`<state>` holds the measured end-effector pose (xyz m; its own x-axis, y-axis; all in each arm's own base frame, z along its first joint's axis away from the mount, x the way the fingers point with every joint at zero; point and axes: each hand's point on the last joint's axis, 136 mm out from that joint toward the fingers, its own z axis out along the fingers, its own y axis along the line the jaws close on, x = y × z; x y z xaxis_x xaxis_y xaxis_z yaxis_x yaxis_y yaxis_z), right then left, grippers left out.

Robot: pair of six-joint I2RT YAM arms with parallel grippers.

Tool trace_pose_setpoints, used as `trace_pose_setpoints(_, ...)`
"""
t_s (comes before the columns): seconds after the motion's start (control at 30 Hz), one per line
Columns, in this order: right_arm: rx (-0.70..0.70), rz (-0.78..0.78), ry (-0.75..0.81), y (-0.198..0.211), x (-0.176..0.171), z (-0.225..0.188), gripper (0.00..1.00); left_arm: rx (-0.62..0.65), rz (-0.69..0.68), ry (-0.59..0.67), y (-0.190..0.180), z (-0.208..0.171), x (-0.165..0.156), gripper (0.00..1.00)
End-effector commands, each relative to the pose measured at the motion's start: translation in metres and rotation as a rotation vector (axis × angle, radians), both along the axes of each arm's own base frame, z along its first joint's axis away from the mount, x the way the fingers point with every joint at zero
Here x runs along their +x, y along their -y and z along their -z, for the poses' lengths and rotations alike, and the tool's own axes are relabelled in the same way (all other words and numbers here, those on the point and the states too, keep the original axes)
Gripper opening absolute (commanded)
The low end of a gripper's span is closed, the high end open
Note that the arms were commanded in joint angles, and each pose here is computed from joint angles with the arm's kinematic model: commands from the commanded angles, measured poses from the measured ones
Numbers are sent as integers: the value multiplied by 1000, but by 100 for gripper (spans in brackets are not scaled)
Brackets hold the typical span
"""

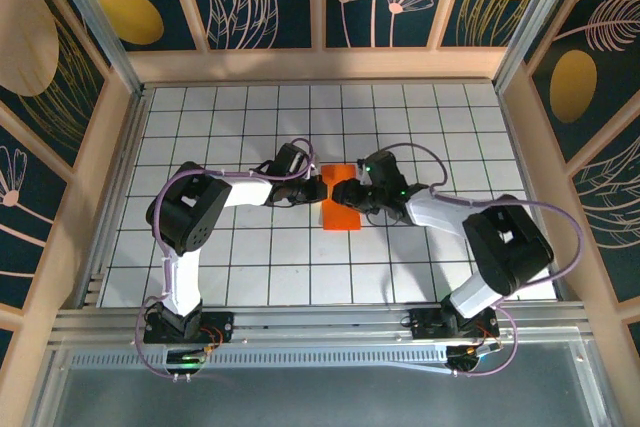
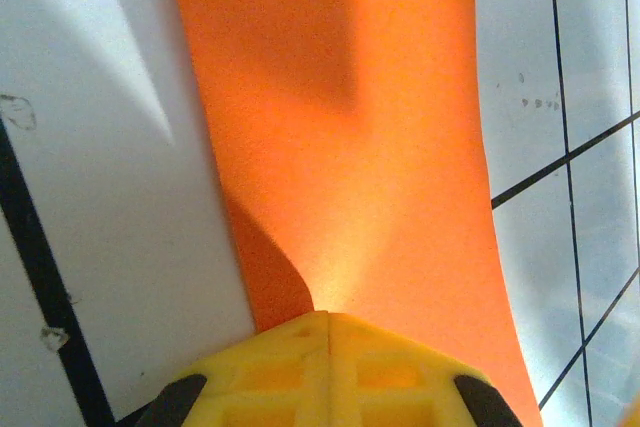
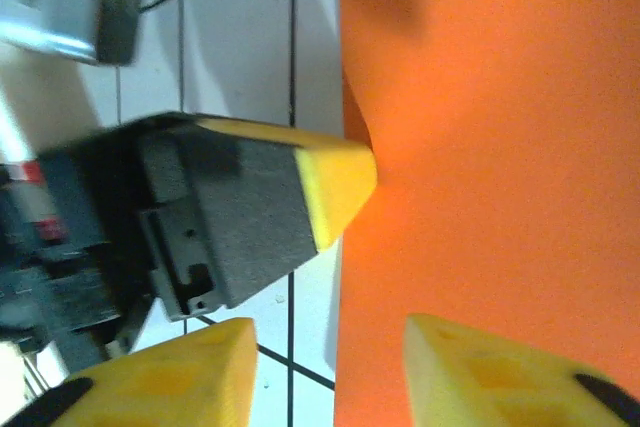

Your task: Fold a paper plane with a square sheet of paper (fold left side to right side)

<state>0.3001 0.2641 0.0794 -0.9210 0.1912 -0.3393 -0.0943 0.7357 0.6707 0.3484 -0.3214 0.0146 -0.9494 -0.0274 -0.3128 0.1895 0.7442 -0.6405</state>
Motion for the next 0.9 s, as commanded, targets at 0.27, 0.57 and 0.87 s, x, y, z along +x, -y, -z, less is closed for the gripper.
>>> trace_pose_setpoints(0.27,35,-56,-159,54,-42,21,48,100,-15,-58,-19,27,-13,0)
trace_pose_setpoints(0.57,51,-70,-253,53,-59,44,43,102,-20,-57,-19,27,-13,0)
trace_pose_setpoints(0.87,69,-97,-275,42,-62,51,40,99,-24,-57,-20,26,-13,0)
